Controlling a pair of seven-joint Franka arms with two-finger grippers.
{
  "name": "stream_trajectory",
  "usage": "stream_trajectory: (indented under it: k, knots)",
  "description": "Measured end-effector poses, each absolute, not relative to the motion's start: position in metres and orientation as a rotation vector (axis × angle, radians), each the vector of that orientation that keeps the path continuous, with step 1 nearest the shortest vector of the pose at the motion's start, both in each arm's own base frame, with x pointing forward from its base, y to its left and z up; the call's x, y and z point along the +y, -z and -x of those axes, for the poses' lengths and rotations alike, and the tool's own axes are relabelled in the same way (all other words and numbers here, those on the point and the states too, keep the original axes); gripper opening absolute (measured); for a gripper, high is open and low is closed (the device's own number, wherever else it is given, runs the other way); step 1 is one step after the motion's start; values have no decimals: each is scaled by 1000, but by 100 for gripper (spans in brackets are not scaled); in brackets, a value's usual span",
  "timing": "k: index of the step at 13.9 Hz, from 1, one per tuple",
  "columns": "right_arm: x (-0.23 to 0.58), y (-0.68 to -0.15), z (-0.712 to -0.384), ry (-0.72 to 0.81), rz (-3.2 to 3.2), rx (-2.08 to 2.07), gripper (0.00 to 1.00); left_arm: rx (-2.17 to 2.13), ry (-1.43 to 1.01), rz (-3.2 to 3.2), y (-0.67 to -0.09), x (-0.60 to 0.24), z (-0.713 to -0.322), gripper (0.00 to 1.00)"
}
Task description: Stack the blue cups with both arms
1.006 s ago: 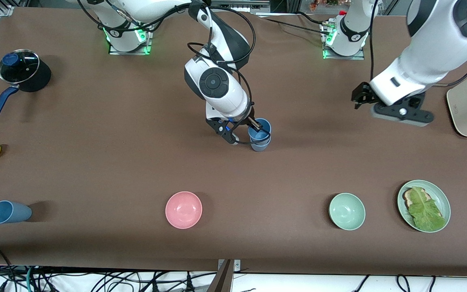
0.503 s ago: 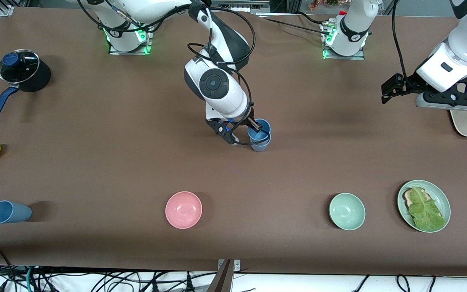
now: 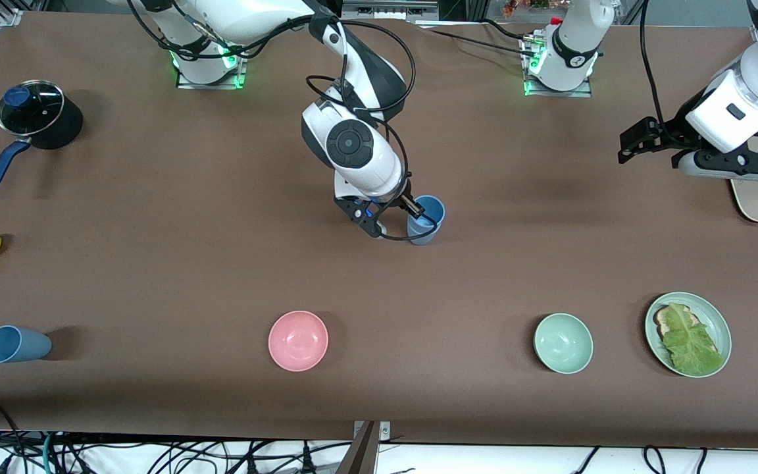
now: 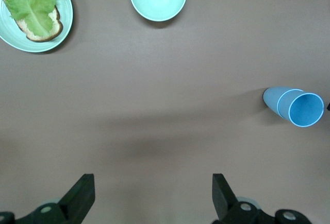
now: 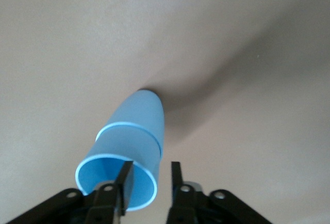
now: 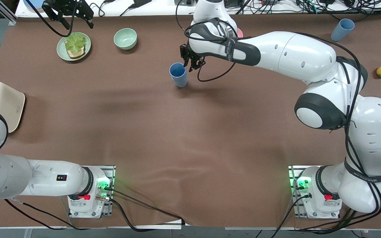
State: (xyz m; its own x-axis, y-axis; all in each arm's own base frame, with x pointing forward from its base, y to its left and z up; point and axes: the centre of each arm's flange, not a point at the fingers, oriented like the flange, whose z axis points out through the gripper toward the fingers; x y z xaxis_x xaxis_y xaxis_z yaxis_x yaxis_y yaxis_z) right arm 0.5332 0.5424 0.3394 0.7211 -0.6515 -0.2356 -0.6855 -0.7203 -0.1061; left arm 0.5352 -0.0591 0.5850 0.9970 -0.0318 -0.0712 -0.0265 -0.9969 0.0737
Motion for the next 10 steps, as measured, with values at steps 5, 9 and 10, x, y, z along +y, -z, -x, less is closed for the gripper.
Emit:
stream_trajectory:
  k: [5,9,10]
  knots:
    - [537,-353,-540,-194,2769,1059,96,-43,133,-3067,-585,-58,-534,100]
    - [479,-386,-567,-243,2889,1001,100,-45,140,-3067,-585,-59,-534,100]
    - [455,-390,-574,-298,2951,968,100,-47,141,-3067,-585,-60,-534,100]
